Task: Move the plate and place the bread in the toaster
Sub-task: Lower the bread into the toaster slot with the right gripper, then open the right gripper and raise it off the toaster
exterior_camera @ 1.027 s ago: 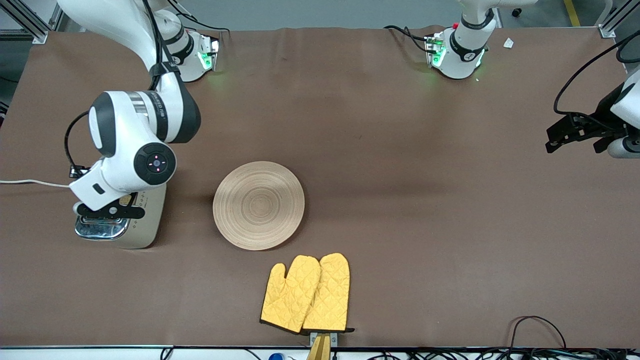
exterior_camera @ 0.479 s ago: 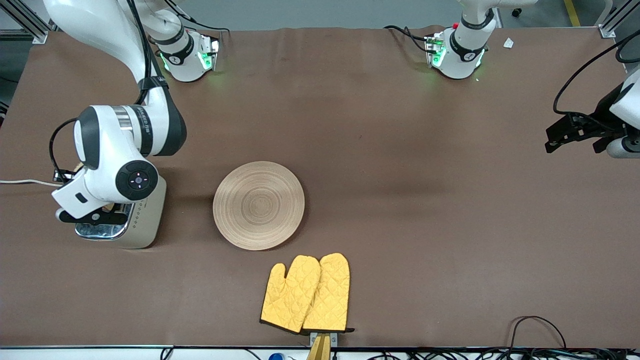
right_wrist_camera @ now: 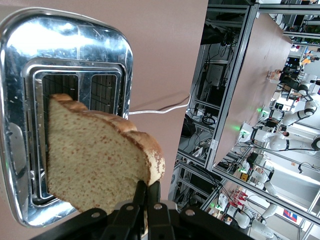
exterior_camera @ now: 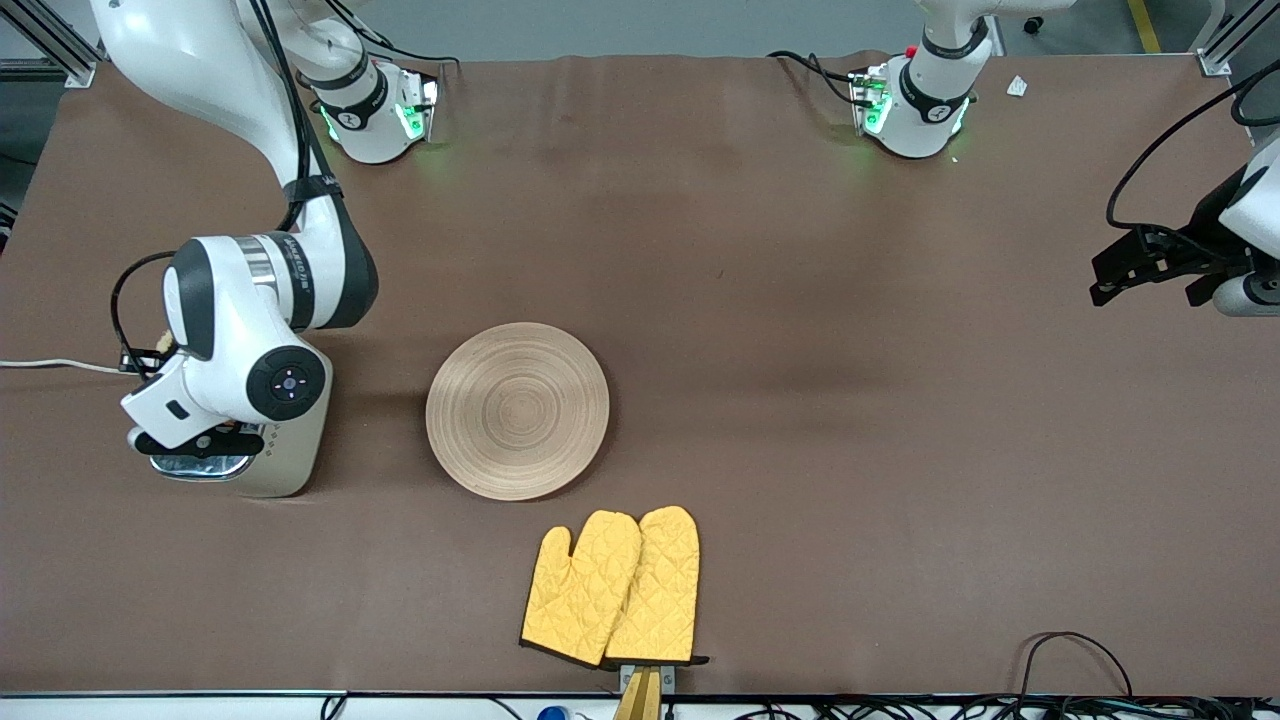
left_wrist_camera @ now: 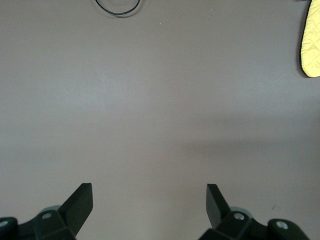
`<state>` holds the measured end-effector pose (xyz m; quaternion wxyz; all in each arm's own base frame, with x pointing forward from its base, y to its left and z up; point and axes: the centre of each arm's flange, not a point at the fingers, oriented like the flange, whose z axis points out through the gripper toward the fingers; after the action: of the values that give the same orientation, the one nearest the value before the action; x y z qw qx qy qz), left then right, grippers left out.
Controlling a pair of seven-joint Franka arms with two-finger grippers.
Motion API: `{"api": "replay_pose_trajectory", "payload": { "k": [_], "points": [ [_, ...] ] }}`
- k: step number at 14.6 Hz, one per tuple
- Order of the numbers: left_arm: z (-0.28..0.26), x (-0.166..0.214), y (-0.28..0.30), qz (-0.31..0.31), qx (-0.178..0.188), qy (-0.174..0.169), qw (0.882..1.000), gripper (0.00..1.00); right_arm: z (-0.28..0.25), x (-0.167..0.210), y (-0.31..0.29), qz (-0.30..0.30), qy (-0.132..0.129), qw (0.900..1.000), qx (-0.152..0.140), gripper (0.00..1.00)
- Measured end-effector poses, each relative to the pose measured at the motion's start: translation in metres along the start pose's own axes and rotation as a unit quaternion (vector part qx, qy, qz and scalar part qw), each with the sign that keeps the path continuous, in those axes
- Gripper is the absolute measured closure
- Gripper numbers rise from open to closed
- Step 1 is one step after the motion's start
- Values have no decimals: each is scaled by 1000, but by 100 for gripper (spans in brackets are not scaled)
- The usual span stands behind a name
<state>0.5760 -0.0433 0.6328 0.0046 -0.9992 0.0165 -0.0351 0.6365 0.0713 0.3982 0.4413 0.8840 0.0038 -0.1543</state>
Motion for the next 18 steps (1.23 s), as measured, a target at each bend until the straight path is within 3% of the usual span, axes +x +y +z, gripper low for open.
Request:
{"api": "replay_pose_trajectory", "payload": {
  "k": [14,16,18],
  "points": [
    [0,0,0,0,0,0,1000,0,28,31,-41,-22,17,1000,0,94],
    [0,0,0,0,0,0,1000,0,29,32,-46,-22,14,1000,10,85],
    [0,0,0,0,0,0,1000,0,29,30,-53,-24,9,999,28,63]
  ]
}}
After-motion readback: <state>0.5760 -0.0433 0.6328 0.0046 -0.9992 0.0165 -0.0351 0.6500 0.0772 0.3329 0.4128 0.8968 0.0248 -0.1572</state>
